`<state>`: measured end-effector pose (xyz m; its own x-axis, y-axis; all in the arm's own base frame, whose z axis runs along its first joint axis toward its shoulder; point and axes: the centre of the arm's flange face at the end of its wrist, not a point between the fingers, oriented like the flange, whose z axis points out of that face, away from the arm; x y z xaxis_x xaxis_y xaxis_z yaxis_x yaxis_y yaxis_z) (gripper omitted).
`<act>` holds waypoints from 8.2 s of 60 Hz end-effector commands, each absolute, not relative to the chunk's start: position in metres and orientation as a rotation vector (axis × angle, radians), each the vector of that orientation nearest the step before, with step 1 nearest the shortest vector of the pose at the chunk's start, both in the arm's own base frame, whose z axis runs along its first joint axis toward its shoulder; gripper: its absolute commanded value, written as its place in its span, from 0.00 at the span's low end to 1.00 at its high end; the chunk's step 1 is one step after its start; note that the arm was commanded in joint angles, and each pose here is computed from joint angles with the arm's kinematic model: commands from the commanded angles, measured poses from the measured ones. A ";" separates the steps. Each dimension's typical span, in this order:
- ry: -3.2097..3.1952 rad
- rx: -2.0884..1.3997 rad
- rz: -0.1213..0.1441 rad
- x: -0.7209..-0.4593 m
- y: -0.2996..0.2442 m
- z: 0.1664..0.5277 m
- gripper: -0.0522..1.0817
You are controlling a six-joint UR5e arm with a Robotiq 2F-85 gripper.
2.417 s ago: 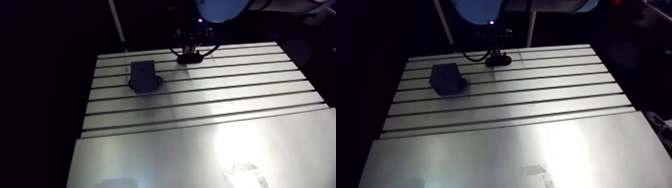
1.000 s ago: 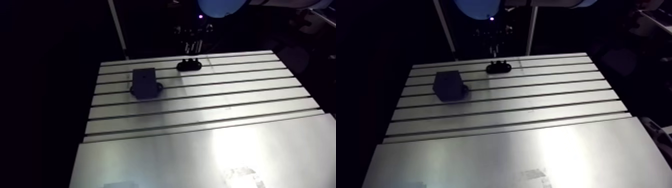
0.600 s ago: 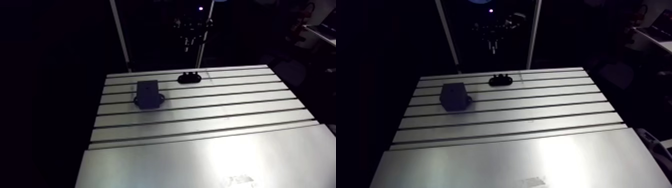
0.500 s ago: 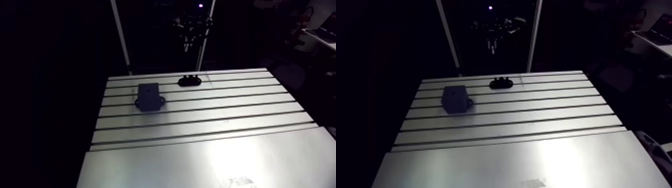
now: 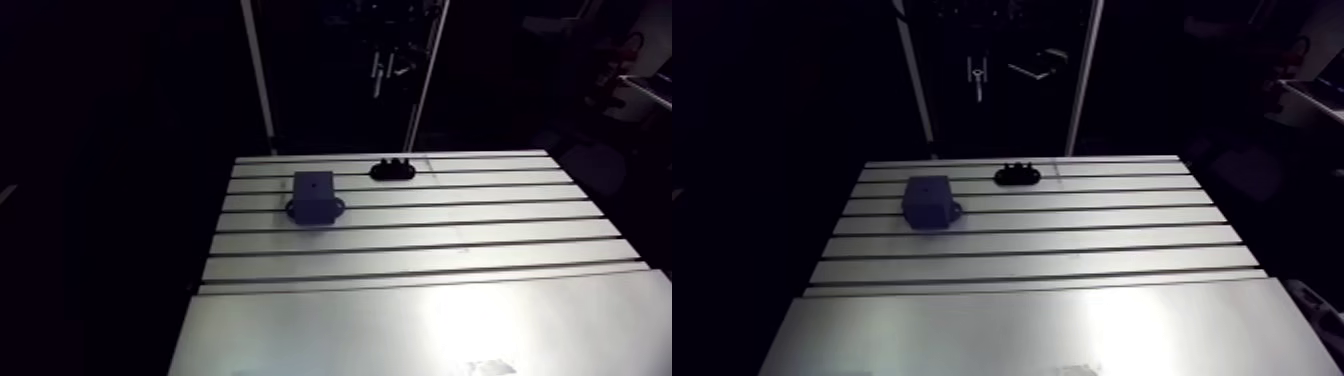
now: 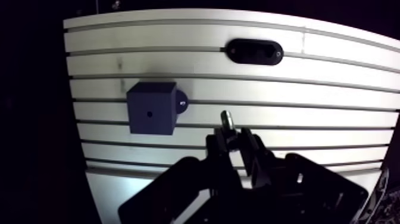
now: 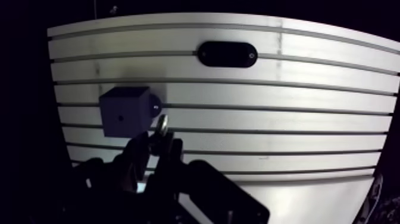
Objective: Pick up the M10 bolt and insert it into the hole until fully seated.
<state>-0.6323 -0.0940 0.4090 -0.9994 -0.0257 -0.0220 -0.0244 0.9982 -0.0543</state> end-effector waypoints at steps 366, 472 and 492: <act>2.929 -0.457 0.029 -0.605 -0.217 0.271 1.00; 2.934 -0.457 0.027 -0.603 -0.216 0.253 1.00; 2.917 -0.455 0.028 -0.597 -0.214 0.245 1.00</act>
